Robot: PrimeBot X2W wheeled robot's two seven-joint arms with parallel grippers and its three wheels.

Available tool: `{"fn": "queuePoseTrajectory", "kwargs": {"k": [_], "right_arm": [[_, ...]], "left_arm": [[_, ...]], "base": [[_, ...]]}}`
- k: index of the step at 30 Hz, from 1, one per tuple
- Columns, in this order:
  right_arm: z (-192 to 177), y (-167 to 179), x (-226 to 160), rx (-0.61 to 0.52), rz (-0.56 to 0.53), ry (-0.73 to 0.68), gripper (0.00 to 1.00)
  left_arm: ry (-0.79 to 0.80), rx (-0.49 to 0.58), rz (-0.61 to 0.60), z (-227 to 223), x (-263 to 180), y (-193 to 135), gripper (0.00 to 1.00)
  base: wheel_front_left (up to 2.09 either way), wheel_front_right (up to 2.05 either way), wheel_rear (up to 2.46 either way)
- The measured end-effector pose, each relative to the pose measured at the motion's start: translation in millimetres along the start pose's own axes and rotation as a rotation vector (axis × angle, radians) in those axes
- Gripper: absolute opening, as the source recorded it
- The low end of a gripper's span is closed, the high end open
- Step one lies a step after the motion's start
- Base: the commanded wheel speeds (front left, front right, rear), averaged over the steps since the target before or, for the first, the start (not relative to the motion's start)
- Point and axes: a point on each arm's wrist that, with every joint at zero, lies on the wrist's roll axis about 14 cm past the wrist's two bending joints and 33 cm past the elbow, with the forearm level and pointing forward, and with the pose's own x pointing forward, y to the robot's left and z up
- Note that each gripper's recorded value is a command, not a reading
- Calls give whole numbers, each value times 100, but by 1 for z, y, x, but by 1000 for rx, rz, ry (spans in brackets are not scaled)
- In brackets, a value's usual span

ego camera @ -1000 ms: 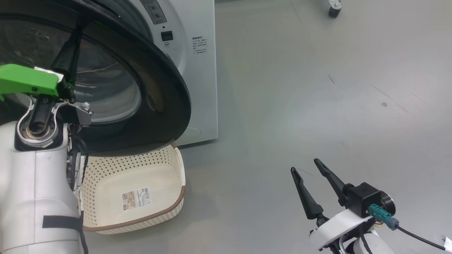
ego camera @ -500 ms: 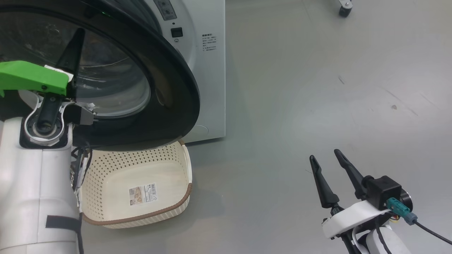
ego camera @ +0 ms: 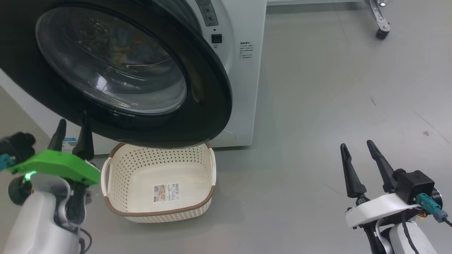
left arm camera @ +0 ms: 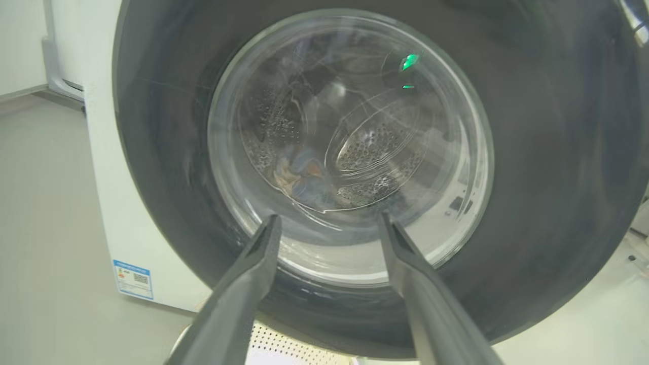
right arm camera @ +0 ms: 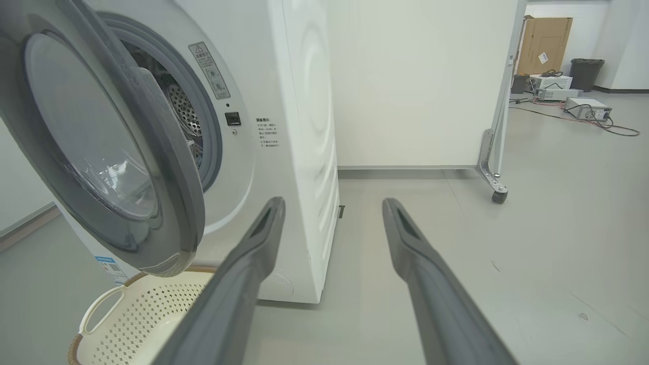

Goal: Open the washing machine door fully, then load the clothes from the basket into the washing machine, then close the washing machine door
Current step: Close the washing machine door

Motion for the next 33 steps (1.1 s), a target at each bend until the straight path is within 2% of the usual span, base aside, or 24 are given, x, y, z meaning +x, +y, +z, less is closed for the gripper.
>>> {"fn": "queuePoseTrajectory", "kwargs": {"k": [8, 16, 21, 33], "right_arm": [[7, 17, 7, -24, 61, -19, 100], [3, 36, 4, -22, 115, -9, 100], [1, 49, 5, -16, 150, -4, 100], [-11, 44, 0, -21, 134, 34, 100]], "left_arm": [[-51, 130, 147, -17, -61, 43, 100], [-5, 161, 267, -44, -111, 68, 100], [-30, 179, 310, -39, -124, 76, 100], [-54, 175, 314, -38, -132, 69, 100]], "base": [[0, 0, 0], [0, 0, 0], [0, 0, 0], [0, 0, 0]]}}
